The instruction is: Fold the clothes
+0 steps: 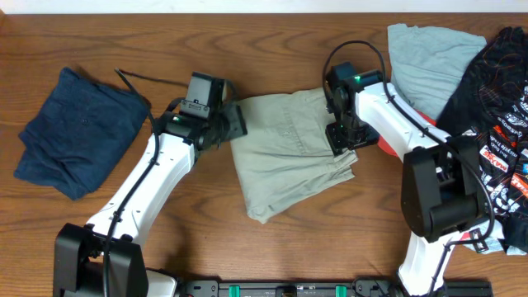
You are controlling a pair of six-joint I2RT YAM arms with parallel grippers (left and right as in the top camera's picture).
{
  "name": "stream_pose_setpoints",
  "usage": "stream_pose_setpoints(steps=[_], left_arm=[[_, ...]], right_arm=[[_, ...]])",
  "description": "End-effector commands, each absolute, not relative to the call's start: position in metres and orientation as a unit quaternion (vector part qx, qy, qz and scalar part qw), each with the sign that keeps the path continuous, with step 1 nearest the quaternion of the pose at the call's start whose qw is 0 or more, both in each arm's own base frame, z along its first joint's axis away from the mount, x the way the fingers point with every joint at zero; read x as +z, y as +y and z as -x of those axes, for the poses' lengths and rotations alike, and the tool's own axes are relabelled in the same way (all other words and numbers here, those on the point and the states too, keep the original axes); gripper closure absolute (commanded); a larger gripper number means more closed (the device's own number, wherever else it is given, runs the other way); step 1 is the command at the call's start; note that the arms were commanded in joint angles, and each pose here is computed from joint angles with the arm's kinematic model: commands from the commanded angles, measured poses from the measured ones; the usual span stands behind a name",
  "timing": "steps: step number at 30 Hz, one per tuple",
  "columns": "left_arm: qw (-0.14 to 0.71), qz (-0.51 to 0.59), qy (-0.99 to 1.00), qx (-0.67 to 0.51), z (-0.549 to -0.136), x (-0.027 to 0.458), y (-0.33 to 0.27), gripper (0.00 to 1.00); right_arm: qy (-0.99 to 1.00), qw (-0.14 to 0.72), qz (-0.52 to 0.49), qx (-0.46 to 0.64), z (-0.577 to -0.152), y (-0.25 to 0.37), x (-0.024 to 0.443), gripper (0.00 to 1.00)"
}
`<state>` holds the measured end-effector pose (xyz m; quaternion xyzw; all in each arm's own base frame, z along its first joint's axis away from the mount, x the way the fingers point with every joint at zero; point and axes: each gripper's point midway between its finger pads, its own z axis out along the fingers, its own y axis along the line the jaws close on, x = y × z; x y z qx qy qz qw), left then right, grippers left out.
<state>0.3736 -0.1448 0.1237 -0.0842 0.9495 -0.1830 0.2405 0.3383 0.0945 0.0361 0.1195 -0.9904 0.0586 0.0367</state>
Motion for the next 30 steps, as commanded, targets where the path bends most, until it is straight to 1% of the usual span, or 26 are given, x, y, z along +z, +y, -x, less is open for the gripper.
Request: stream_pose_setpoints(steps=[1,4,8,12,14,17,19,24,30], left_arm=[[0.292,0.058,0.942,-0.153,-0.395,0.129,-0.137,0.44],[0.319,0.066,0.936,-0.136,-0.413,0.123,-0.133,0.44],[0.319,0.063,0.936,-0.135,-0.430,0.098,-0.138,0.44],[0.295,0.062,0.945,-0.125,-0.435,0.061,-0.140,0.44],[0.276,0.063,0.952,-0.117,-0.433,0.042,-0.139,0.44],[0.246,0.059,0.962,-0.104,-0.425,0.017,-0.137,0.44],[0.218,0.055,0.970,-0.092,-0.415,0.003,-0.133,0.44],[0.136,0.054,0.987,-0.061,-0.378,-0.017,-0.121,0.44],[-0.026,0.066,0.997,0.000,-0.297,-0.028,-0.097,0.45]], right_arm=[[-0.994,-0.049,-0.059,0.075,-0.361,0.088,0.086,0.37],[-0.995,-0.083,-0.059,0.019,-0.360,0.106,0.115,0.34],[-0.990,-0.097,-0.077,-0.068,-0.350,0.135,0.139,0.31],[-0.987,-0.077,-0.085,-0.116,-0.337,0.152,0.143,0.30],[-0.986,-0.070,-0.087,-0.122,-0.334,0.155,0.140,0.30],[-0.986,-0.064,-0.093,-0.120,-0.332,0.157,0.134,0.27],[-0.986,-0.062,-0.096,-0.120,-0.331,0.159,0.126,0.26],[-0.986,-0.042,-0.096,-0.129,-0.325,0.162,0.100,0.28],[-0.986,-0.021,-0.094,-0.135,-0.308,0.159,0.057,0.33]])
